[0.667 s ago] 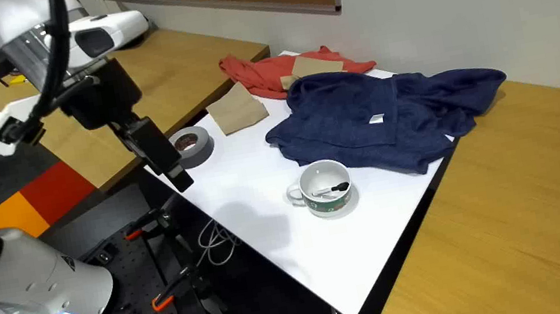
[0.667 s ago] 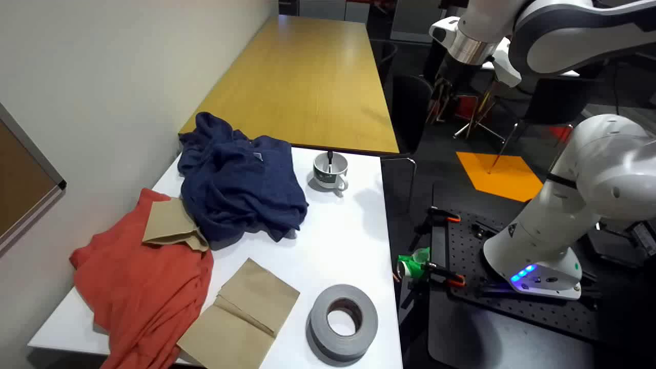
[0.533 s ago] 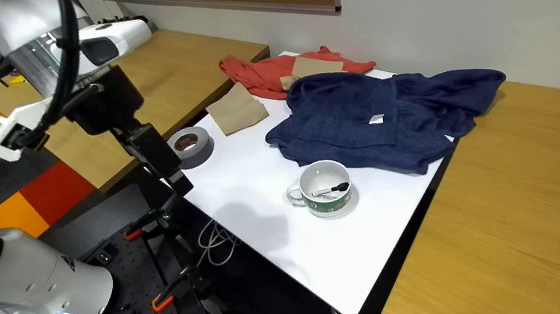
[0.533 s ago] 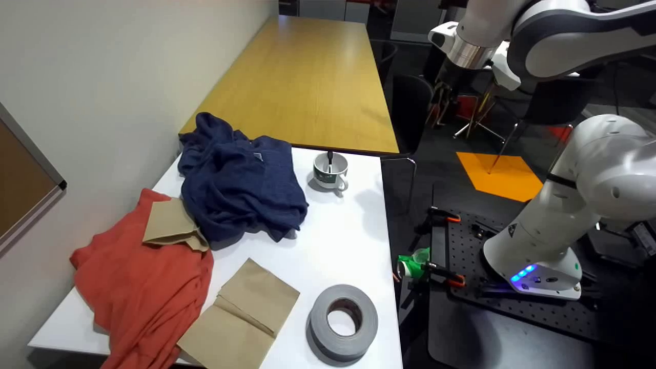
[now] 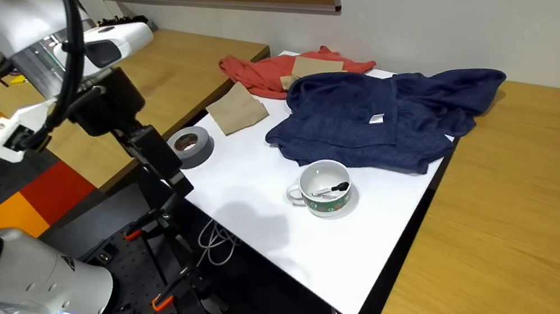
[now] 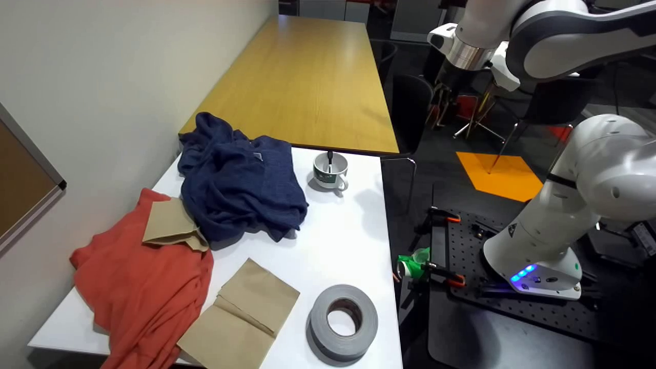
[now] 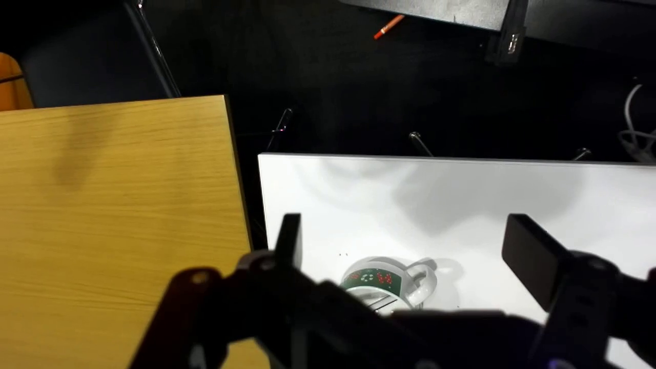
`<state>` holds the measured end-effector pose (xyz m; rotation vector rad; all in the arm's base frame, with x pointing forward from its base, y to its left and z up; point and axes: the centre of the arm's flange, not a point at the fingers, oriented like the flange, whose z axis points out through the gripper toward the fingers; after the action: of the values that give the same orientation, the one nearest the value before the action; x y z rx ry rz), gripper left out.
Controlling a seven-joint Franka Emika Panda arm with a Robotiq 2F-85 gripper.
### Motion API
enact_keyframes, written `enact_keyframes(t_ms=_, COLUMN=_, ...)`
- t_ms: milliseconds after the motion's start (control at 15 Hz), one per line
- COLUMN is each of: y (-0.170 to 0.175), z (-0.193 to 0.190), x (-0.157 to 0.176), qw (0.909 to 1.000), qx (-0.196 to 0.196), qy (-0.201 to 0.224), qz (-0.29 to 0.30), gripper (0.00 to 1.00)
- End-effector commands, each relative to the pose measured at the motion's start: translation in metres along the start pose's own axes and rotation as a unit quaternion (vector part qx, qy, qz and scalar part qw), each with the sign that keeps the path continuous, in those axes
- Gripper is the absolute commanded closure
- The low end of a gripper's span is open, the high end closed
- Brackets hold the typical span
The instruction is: Remove the marker from the mug cup and place it on the table
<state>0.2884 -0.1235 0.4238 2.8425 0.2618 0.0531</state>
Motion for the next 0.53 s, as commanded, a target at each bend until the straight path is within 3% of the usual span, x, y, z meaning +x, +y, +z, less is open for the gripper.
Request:
enact_keyframes(t_ms=0, y=0.000, z=-0.001, x=0.012, qw=0.9999, qx=0.004, qy=0.013, qz=0.003, gripper=0.00)
enact_keyframes(t_ms=200, y=-0.004, z=-0.007, x=0.036, qw=0.9987, qx=0.015, qy=0.041, qz=0.025, gripper=0.00)
enact_keyframes(t_ms=467, y=-0.022, z=0.002, x=0.071, qw=0.9928, qx=0.032, qy=0.057, qz=0.100, gripper=0.00)
